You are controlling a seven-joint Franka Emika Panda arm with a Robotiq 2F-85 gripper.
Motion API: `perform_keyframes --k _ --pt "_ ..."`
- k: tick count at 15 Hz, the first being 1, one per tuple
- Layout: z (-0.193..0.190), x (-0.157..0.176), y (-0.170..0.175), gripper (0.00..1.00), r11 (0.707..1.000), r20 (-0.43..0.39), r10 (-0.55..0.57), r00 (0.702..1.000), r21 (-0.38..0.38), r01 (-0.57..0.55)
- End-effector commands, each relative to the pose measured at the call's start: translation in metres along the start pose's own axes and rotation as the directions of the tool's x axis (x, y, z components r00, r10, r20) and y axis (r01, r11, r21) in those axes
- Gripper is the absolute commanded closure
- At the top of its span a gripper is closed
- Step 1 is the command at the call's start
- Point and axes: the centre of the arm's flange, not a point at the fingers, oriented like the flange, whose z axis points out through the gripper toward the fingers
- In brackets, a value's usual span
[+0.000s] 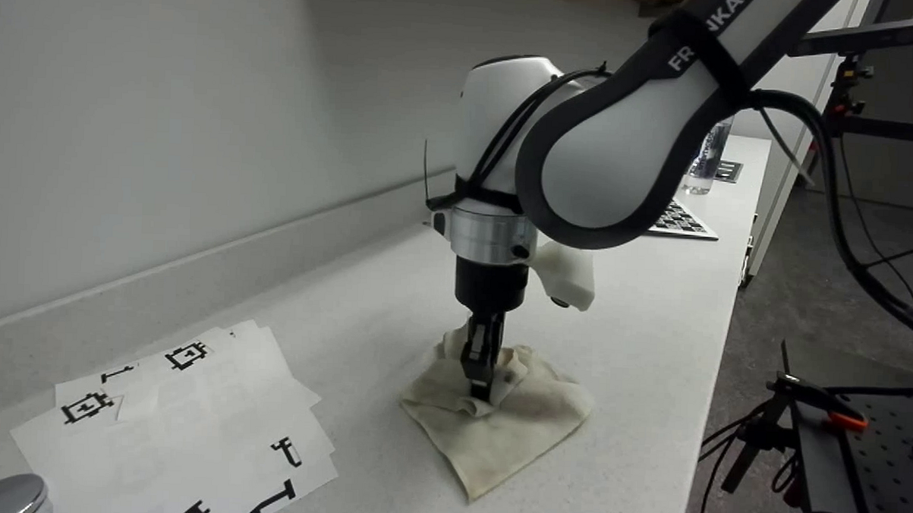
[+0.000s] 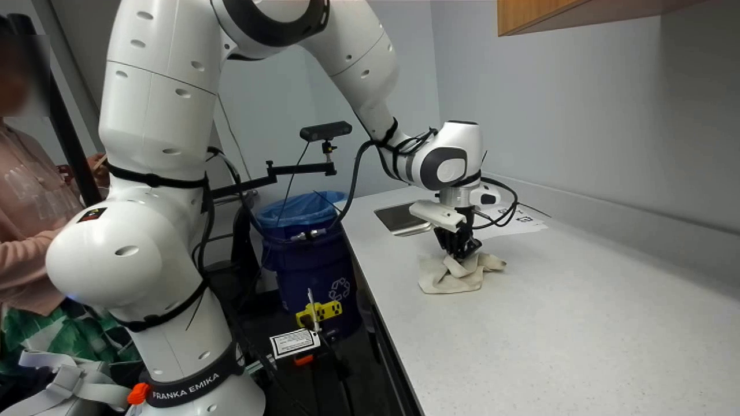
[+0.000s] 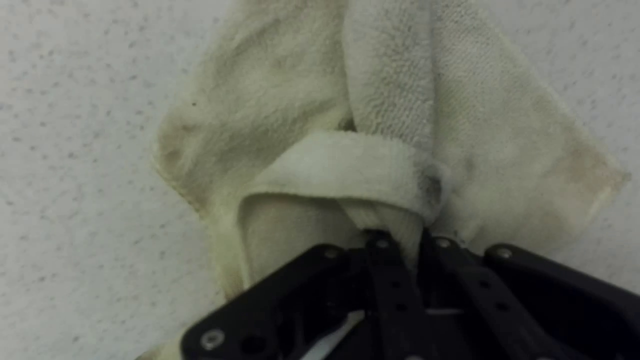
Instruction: Use the towel to wipe the counter
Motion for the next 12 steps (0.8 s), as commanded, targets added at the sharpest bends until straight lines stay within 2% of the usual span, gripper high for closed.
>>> perform_keyframes --k 1,4,8,12 --pt "0.022 -0.036 -0.008 0.98 0.995 0.151 -0.082 0.985 0.068 0.073" --pt "0.021 -0.039 0.002 0.98 0.996 0.213 -0.082 0.974 0.059 0.071" --pt "0.008 -0.019 0.037 0.98 1.0 0.129 0.005 0.992 0.008 -0.006" --pt "-0.009 -0.003 0.083 0.98 0.992 0.035 0.123 0.992 -0.012 -0.123"
